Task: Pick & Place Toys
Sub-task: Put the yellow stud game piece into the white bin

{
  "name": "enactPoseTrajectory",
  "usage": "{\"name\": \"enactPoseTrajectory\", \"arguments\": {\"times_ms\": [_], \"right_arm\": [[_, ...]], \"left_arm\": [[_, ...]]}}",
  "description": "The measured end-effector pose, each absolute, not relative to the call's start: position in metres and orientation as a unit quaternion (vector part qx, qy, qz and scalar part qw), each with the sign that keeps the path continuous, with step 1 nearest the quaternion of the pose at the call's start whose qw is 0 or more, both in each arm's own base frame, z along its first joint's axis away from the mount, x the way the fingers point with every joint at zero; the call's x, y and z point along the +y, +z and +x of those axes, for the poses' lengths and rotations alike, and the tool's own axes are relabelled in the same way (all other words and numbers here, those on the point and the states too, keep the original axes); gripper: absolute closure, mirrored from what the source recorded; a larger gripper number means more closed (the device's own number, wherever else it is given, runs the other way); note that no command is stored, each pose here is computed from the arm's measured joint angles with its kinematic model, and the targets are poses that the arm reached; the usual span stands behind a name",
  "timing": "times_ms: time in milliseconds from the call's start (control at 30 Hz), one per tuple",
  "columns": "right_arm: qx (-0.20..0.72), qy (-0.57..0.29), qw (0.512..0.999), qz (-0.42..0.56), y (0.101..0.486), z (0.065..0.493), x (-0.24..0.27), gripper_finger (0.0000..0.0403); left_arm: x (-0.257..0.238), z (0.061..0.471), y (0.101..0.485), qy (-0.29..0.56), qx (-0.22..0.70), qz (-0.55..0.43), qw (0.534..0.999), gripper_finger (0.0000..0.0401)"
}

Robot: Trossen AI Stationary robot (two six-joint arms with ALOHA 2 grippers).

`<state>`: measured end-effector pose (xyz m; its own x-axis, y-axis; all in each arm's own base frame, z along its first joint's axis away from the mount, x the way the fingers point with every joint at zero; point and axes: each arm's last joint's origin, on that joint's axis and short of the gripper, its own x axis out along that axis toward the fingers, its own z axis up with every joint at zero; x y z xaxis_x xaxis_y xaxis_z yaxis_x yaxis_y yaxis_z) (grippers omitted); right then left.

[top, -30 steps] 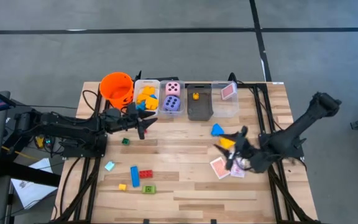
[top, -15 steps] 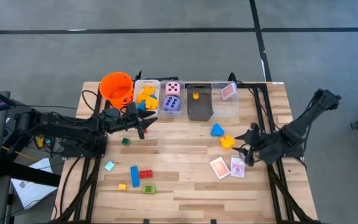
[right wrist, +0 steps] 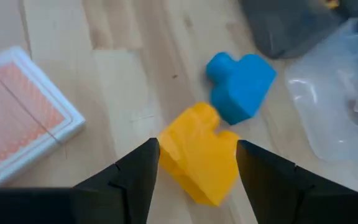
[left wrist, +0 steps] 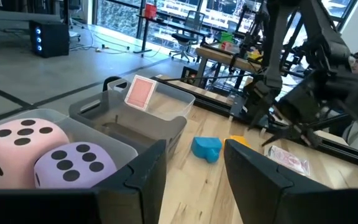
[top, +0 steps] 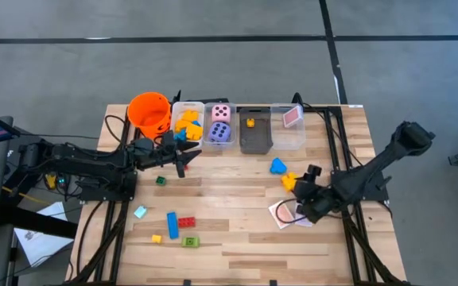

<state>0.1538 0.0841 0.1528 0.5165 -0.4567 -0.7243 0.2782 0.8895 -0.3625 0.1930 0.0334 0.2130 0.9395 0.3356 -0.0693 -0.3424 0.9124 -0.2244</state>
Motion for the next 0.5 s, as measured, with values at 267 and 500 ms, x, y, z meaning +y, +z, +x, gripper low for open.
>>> {"name": "enactPoseTrajectory", "arguments": {"times_ms": [267,500], "right_arm": [[0.496,-0.220,0.829,-0.140,0.131,0.172,0.091,0.0226],[0.520,-0.249,0.800,-0.164,0.119,0.185,0.088,0.0247]], "left_arm": [[0.033,0.193,0.213,0.173,0.015,-0.117,0.978,0.0247],[0.033,0.193,0.213,0.173,0.014,-0.117,0.978,0.0247]]}}
